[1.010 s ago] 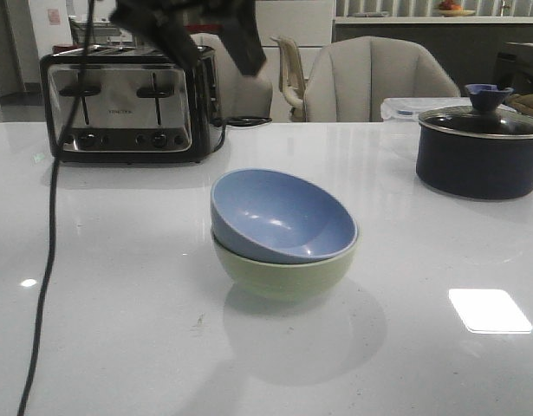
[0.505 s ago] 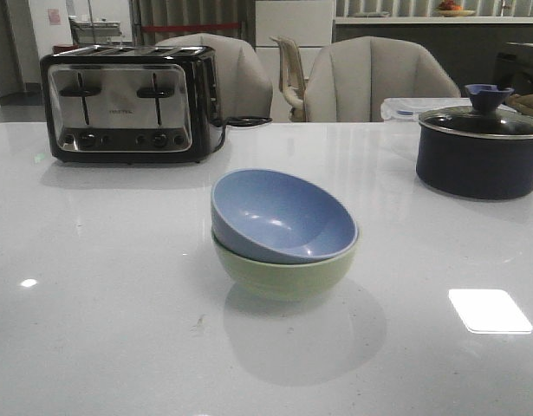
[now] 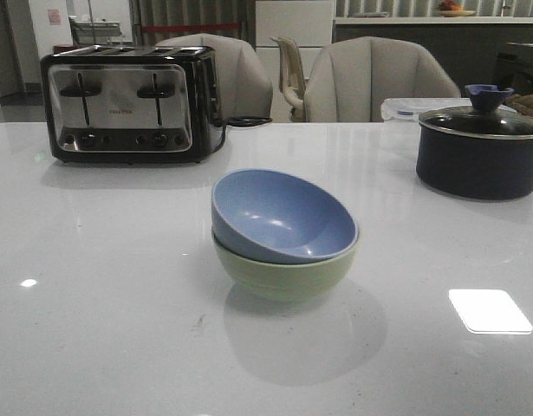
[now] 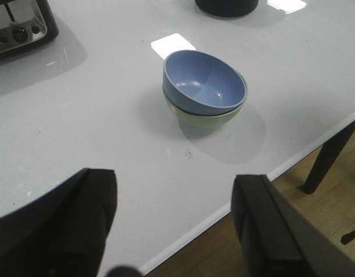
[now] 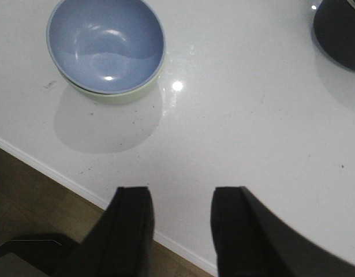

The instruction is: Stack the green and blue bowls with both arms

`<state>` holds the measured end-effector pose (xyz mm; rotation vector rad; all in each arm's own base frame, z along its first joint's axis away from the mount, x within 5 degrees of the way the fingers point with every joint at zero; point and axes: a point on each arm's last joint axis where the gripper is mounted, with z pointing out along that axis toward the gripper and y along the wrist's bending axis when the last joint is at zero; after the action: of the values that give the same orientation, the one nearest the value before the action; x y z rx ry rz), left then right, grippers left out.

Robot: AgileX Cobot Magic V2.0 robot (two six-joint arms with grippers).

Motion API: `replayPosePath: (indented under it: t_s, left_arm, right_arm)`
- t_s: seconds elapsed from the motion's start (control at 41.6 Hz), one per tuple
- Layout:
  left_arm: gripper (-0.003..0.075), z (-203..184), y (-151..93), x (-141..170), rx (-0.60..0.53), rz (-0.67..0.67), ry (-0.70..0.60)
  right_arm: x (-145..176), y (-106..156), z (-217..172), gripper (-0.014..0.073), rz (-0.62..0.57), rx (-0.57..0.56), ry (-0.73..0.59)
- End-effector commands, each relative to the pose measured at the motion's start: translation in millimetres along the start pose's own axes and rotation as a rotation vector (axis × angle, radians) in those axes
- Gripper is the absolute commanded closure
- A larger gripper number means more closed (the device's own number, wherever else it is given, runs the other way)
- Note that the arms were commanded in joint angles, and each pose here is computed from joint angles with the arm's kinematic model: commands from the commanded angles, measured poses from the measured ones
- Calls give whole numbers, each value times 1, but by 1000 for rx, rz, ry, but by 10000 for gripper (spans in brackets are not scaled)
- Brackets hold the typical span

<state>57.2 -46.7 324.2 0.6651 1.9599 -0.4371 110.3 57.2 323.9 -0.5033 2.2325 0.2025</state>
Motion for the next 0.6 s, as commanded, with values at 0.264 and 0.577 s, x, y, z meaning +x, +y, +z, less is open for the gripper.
replayPosePath:
  t_s: [0.264,0.577]
  left_arm:
    - [538,-5,1,-10,-17,10,-97]
    - [619,-5,3,-10,-40,36,-96]
  right_arm:
    - [-11,-1,-6,557,-11,2,-85]
    - [-11,-1,-6,561,-11,2,-85]
